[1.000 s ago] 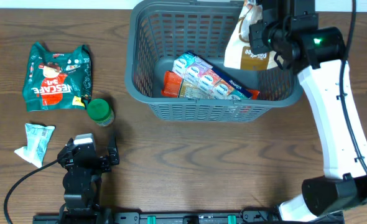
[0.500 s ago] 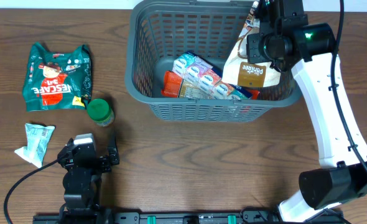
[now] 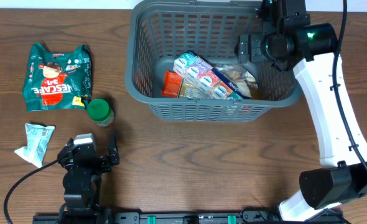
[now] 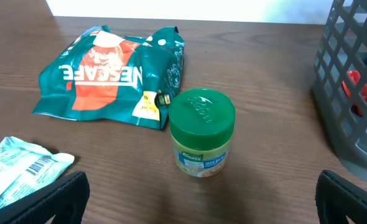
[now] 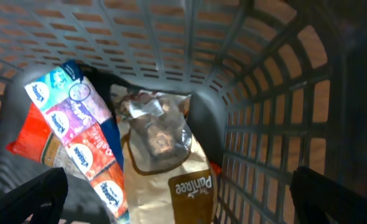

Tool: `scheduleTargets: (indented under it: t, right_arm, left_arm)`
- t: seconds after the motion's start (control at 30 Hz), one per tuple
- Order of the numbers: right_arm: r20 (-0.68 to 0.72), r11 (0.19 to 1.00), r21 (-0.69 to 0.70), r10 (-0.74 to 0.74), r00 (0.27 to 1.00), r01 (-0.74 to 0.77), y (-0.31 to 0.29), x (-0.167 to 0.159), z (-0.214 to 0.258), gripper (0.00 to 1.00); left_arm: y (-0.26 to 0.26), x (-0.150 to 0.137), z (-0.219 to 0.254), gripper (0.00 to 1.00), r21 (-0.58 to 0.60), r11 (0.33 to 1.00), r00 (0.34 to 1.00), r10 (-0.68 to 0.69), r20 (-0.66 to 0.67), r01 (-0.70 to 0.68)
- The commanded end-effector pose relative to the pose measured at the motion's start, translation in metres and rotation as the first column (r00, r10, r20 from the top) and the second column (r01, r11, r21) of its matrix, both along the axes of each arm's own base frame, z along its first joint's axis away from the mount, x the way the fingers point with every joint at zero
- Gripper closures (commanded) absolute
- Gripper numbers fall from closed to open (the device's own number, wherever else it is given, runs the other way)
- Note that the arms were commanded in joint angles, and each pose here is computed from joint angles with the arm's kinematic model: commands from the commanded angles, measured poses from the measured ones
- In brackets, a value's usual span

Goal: Pack container
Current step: 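Lower the mushroom bag into the basket and open the right gripper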

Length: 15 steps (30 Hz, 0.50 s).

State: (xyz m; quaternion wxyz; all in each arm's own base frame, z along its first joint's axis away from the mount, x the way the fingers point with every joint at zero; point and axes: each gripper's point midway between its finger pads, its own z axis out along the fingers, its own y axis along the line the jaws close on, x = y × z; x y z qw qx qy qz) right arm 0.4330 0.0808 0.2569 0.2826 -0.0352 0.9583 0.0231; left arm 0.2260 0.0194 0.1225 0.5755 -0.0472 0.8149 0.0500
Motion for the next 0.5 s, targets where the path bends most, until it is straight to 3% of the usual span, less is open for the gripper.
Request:
scheduleTargets:
  t: [0.0, 0.1, 0.2, 0.3, 0.47]
  right_arm:
    - [0.086, 1.0, 0.017, -0.021, 0.996, 0.02, -0.004, 0.001, 0.034, 0.01]
    - [0.167, 0.999, 0.037, -0.043, 0.985, 0.037, -0.008, -0.004, 0.074, 0.01]
    - [0.273, 0.986, 0.054, -0.164, 0.948, 0.155, -0.031, -0.014, 0.125, 0.01]
    - [0.363, 0.939, 0.083, -0.341, 0.867, 0.335, -0.072, -0.036, 0.169, 0.01]
    - [0.407, 0.838, 0.112, -0.529, 0.745, 0.534, -0.127, -0.077, 0.196, 0.01]
  left_arm:
    - [0.0, -0.001, -0.009, 0.02, 0.005, 1.0, 1.0, 0.0, -0.02, 0.0]
    - [0.0, -0.001, -0.009, 0.02, 0.005, 1.0, 1.0, 0.0, -0.02, 0.0]
    - [0.0, -0.001, -0.009, 0.02, 0.005, 1.0, 1.0, 0.0, -0.02, 0.0]
    - [0.0, -0.001, -0.009, 0.02, 0.005, 1.0, 1.0, 0.0, -0.02, 0.0]
    - [0.0, -0.001, -0.009, 0.02, 0.005, 1.0, 1.0, 0.0, -0.02, 0.0]
